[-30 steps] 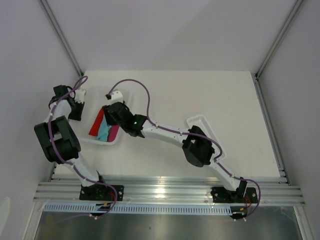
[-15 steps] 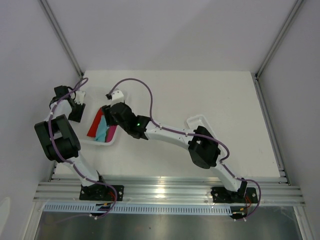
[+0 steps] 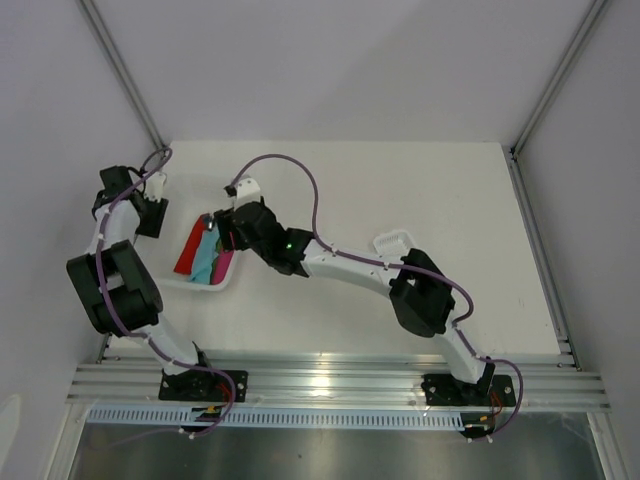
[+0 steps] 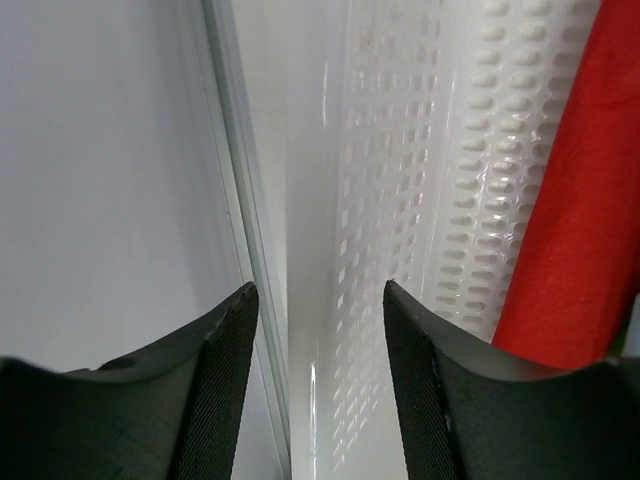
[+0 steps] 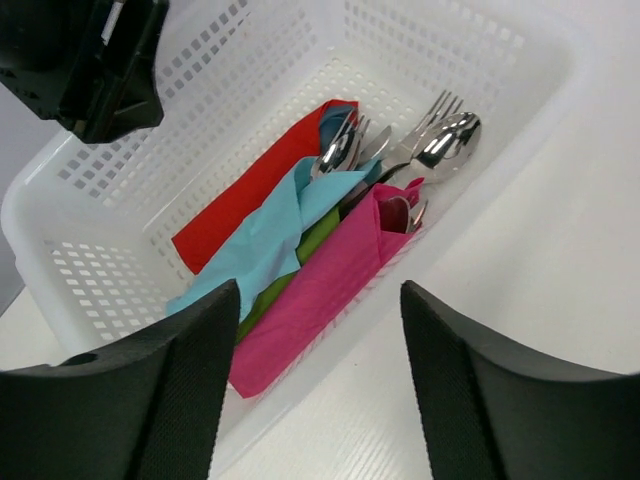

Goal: Place the utensils on the paper napkin and roll it up

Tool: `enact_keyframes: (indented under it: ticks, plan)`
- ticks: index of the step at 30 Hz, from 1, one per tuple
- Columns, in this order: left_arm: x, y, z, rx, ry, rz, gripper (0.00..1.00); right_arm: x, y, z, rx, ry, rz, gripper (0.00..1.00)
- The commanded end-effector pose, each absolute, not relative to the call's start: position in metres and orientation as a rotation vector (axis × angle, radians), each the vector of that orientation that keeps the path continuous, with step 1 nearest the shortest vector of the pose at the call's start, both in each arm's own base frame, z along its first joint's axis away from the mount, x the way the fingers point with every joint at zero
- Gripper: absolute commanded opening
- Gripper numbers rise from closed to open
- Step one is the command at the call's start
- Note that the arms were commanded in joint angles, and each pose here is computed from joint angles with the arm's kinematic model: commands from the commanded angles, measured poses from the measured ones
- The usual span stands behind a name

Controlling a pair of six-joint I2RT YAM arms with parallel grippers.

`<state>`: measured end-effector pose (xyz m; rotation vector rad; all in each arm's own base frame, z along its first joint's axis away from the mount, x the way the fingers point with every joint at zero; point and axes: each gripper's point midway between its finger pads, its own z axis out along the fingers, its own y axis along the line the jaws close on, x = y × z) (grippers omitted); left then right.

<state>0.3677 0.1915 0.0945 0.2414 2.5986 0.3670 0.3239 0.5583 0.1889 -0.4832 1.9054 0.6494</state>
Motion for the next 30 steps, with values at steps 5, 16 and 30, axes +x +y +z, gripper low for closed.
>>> enact_keyframes:
  ticks: [5, 16, 30]
  plan:
    - [0.386, 0.184, 0.164, 0.226, 2.371, 0.36, 0.64, 0.341, 0.513, 0.238, -0.382, 1.89, 0.652, 0.77]
    - [0.377, 0.164, 0.209, 0.232, 2.257, 0.316, 1.0, 0.377, 0.389, 0.228, -0.095, 2.026, 0.416, 0.99]
    - [0.337, 0.147, 0.223, 0.229, 2.269, 0.324, 0.99, 0.369, 0.199, 0.206, 0.242, 2.118, -0.106, 0.99]
